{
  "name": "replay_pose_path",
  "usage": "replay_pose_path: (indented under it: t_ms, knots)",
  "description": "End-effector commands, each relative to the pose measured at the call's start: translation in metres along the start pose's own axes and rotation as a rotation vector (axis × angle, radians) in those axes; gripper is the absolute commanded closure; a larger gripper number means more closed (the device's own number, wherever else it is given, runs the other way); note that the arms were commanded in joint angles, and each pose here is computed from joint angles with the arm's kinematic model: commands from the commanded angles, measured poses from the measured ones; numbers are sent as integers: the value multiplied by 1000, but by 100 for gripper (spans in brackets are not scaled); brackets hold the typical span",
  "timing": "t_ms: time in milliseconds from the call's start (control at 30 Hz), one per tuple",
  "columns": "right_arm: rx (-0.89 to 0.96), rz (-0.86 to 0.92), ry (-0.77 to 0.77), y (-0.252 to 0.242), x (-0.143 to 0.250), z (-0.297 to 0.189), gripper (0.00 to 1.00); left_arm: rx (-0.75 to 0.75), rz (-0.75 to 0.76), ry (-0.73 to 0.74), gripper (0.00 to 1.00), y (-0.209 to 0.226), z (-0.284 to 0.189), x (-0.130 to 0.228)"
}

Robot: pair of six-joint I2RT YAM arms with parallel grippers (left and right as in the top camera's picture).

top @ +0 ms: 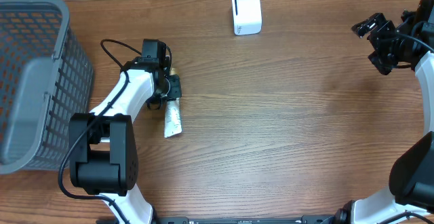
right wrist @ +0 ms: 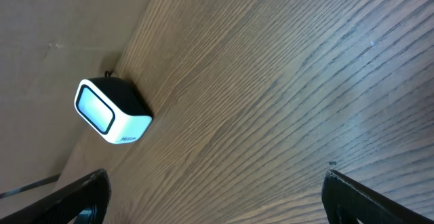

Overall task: Scan the item barcode
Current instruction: 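Grasp the white gold-capped tube with the left gripper and lift, then place the tube right of centre and retract the left gripper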

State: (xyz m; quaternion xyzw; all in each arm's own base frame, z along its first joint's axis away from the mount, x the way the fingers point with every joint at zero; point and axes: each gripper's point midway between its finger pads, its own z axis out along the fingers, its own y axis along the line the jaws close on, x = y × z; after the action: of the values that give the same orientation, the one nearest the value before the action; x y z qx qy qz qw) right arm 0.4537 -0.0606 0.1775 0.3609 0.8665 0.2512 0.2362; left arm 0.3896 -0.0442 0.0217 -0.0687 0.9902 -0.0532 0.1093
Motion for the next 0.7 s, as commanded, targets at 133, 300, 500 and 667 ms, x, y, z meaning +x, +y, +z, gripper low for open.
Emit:
replay_pose_path:
  t_ms: [133,300,500,667]
  knots:
    - [-9,-20,-24,6,-6,-6,0,435,15,76,93,-79,-31,-3]
    - [-9,-20,-24,6,-6,-6,0,705,39,110,95,-122,-64,-3]
    - [-9,-20,-24,6,-6,-6,0,772,65,167,96,-143,-70,13]
    - [-9,-20,-24,6,-6,-6,0,770,110,215,96,-164,-57,30]
